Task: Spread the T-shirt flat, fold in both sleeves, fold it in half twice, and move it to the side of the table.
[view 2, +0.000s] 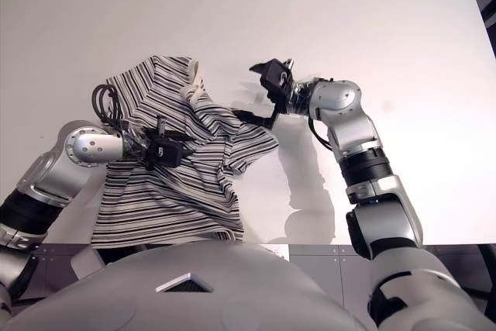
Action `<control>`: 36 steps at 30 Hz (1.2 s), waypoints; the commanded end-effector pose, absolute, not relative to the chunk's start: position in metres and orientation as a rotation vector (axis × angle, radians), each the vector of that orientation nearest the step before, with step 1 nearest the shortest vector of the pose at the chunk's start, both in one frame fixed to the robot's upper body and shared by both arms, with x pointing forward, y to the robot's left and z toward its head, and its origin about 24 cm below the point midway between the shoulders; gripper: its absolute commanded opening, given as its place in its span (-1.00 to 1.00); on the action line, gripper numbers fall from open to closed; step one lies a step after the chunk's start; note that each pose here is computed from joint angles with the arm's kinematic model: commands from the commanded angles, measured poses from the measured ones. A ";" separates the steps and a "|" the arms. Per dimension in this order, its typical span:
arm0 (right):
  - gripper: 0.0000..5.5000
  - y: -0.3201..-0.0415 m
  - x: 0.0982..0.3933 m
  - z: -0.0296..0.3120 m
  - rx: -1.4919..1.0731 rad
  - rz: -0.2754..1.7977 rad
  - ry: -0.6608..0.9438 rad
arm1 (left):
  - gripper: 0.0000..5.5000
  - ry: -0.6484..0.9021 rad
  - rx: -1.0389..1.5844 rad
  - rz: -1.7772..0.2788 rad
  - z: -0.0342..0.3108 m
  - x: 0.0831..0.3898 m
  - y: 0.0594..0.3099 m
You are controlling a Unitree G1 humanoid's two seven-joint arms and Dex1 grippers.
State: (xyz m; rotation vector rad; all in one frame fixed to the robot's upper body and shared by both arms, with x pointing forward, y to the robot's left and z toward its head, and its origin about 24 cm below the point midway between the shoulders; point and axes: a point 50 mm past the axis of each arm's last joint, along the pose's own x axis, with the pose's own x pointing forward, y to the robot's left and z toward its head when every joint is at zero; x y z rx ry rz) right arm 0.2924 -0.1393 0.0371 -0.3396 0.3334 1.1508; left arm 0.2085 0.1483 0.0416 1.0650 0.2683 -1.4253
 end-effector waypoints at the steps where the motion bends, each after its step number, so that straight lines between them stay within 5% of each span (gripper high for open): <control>1: 0.99 -0.132 0.295 0.028 -0.398 1.183 0.407 | -0.53 0.442 1.075 -1.464 0.019 0.194 0.161; 7: 0.99 -0.131 0.300 0.014 -0.678 1.117 0.437 | -0.53 0.428 1.063 -1.439 0.023 0.197 0.160; 10: 0.99 -0.177 0.303 0.012 -1.071 0.909 0.447 | -0.53 0.385 0.961 -1.270 0.037 0.215 0.155; 14: 0.99 -0.230 0.298 0.028 -1.161 0.639 0.473 | -0.53 0.274 0.816 -1.024 0.057 0.240 0.142; 20: 0.99 -0.206 0.299 0.038 -1.075 0.611 0.367 | -0.53 0.183 0.674 -1.061 0.071 0.231 0.112; 26: 0.99 -0.209 0.321 0.055 -1.041 0.538 0.295 | -0.53 0.313 0.777 -1.110 0.050 0.211 0.148; 31: 0.99 -0.228 0.311 0.059 -1.117 0.566 0.336 | -0.53 0.406 0.956 -1.136 0.037 0.193 0.196; 36: 0.99 -0.232 0.310 0.043 -1.169 0.614 0.415 | -0.53 0.549 0.913 -1.299 0.017 0.152 0.204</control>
